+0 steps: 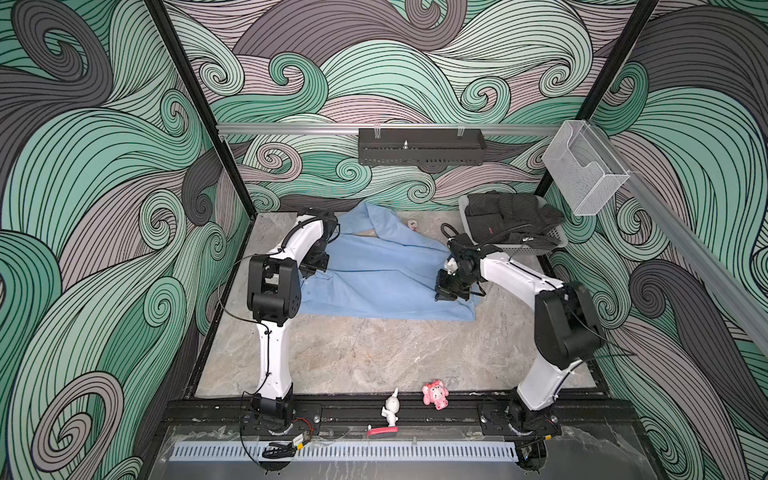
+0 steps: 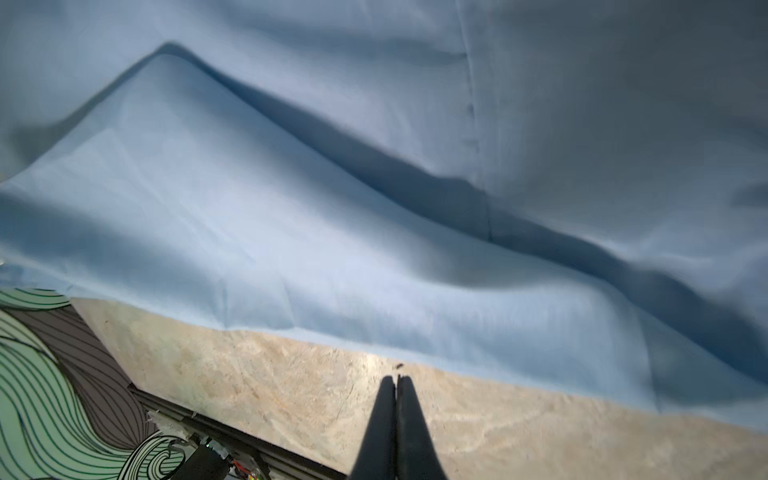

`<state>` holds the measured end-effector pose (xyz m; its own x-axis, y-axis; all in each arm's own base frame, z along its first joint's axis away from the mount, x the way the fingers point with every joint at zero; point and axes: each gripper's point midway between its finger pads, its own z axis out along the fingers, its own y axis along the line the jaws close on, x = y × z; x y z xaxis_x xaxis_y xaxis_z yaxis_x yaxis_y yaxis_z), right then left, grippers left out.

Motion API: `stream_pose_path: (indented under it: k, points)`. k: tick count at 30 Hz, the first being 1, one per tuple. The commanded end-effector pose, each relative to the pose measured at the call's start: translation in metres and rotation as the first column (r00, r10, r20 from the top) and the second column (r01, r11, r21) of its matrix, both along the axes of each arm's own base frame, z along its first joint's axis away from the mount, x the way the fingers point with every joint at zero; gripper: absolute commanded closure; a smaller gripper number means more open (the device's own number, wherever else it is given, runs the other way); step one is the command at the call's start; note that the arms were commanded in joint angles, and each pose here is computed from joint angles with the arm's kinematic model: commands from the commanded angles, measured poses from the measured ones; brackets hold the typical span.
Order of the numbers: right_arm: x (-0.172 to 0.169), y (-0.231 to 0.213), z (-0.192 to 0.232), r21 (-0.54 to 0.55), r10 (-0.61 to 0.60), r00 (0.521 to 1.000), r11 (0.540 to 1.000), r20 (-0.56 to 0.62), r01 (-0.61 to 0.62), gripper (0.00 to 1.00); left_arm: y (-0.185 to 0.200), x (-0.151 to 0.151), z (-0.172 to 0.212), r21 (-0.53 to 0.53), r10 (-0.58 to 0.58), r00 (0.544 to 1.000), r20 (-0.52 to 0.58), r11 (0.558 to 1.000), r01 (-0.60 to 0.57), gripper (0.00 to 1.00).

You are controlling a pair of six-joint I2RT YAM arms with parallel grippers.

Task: Fold and stack the long sleeve shirts

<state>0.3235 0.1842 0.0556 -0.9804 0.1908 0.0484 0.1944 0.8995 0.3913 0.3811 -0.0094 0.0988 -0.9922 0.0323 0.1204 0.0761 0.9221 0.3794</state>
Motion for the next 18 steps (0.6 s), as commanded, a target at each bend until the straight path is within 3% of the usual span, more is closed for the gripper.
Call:
stream_pose_path:
  k: [1, 9, 18]
  points:
    - [0.004, 0.003, -0.019, 0.004, -0.028, 0.998, 1.0, -0.05, 0.028, 0.98, -0.003, -0.001, 0.005, -0.003, -0.012, 1.0, -0.022, 1.0, 0.011, 1.0]
    - [0.008, -0.038, -0.056, -0.09, -0.135, 0.987, 0.988, -0.081, 0.128, 1.0, 0.001, 0.001, 0.002, 0.025, -0.022, 0.999, -0.035, 0.999, 0.023, 1.0]
    - [-0.003, -0.059, -0.067, -0.132, -0.171, 0.979, 0.979, -0.115, 0.156, 1.0, 0.016, -0.003, -0.024, 0.111, -0.021, 0.987, -0.156, 0.993, 0.038, 1.0]
